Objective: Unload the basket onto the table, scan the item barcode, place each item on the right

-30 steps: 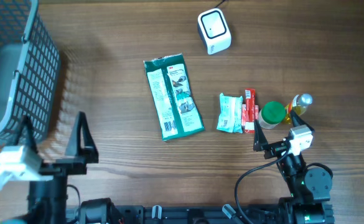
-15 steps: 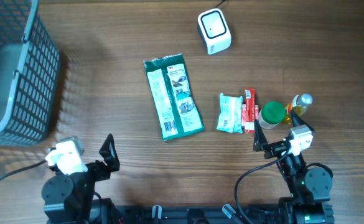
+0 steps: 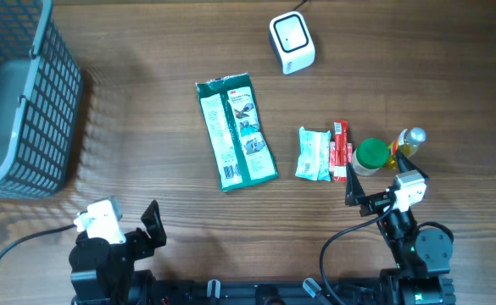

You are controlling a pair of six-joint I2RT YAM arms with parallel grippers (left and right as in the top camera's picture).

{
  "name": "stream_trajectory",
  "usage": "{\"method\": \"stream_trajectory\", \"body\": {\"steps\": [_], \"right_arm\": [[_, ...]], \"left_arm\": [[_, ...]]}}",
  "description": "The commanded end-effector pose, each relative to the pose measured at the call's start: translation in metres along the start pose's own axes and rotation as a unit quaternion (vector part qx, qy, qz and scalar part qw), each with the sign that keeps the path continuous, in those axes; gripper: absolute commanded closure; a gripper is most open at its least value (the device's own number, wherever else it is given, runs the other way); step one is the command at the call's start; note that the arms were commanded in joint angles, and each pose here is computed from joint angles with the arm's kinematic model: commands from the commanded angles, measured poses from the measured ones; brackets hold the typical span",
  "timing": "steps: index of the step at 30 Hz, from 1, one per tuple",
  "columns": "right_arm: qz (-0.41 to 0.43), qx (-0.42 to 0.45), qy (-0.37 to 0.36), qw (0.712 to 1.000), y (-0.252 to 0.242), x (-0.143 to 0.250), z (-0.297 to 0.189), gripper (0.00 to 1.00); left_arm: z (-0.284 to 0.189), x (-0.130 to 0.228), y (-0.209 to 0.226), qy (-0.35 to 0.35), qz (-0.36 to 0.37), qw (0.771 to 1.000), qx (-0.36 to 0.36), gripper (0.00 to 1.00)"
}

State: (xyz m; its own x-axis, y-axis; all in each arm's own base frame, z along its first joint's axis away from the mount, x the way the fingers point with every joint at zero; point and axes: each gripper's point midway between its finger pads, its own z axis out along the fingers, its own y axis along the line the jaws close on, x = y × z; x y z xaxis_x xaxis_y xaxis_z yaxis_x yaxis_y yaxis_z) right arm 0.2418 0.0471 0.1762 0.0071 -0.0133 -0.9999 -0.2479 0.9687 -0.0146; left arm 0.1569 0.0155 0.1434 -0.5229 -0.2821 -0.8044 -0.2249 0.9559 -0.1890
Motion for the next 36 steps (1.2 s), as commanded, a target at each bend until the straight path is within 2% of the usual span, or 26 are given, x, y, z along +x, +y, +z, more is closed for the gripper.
{"method": "stream_trajectory", "body": {"steps": [1,5,8,10,13,16,23,30,36], "right_arm": [[-0.007,-0.002,-0.004,1.0,0.001,-0.002,0.0,0.0],[-0.007,-0.002,-0.004,1.0,0.001,-0.002,0.0,0.0],[-0.007,-0.002,-0.004,1.0,0.001,-0.002,0.0,0.0],[-0.007,-0.002,-0.004,1.0,0.001,-0.002,0.0,0.0],[-0.007,-0.002,-0.004,1.0,0.001,-0.002,0.0,0.0],[-0.007,-0.002,-0.004,1.0,0.001,-0.002,0.0,0.0],[-0.007,-0.002,-0.004,1.0,0.001,-0.002,0.0,0.0],[-0.007,-0.002,-0.004,1.0,0.001,-0.002,0.0,0.0],[-0.007,-0.002,-0.004,1.0,0.001,-0.002,0.0,0.0]], "left_arm": [[-0.001,-0.01,0.002,-0.035,0.003,0.999,-0.004,0.0],[-0.021,-0.084,-0.027,-0.188,0.005,0.98,0.064,0.0],[-0.051,-0.134,-0.05,-0.302,0.015,0.945,0.121,0.0],[-0.08,-0.165,-0.065,-0.388,0.028,0.907,0.161,0.0],[-0.11,-0.185,-0.079,-0.475,0.047,0.855,0.202,0.0],[-0.108,-0.184,-0.082,-0.51,0.055,0.831,0.216,0.0],[-0.044,-0.149,-0.073,-0.465,0.049,0.86,0.206,0.0],[-0.014,-0.132,-0.059,-0.444,0.032,0.878,0.175,0.0],[0.015,-0.113,-0.049,-0.386,0.022,0.91,0.149,0.0]]}}
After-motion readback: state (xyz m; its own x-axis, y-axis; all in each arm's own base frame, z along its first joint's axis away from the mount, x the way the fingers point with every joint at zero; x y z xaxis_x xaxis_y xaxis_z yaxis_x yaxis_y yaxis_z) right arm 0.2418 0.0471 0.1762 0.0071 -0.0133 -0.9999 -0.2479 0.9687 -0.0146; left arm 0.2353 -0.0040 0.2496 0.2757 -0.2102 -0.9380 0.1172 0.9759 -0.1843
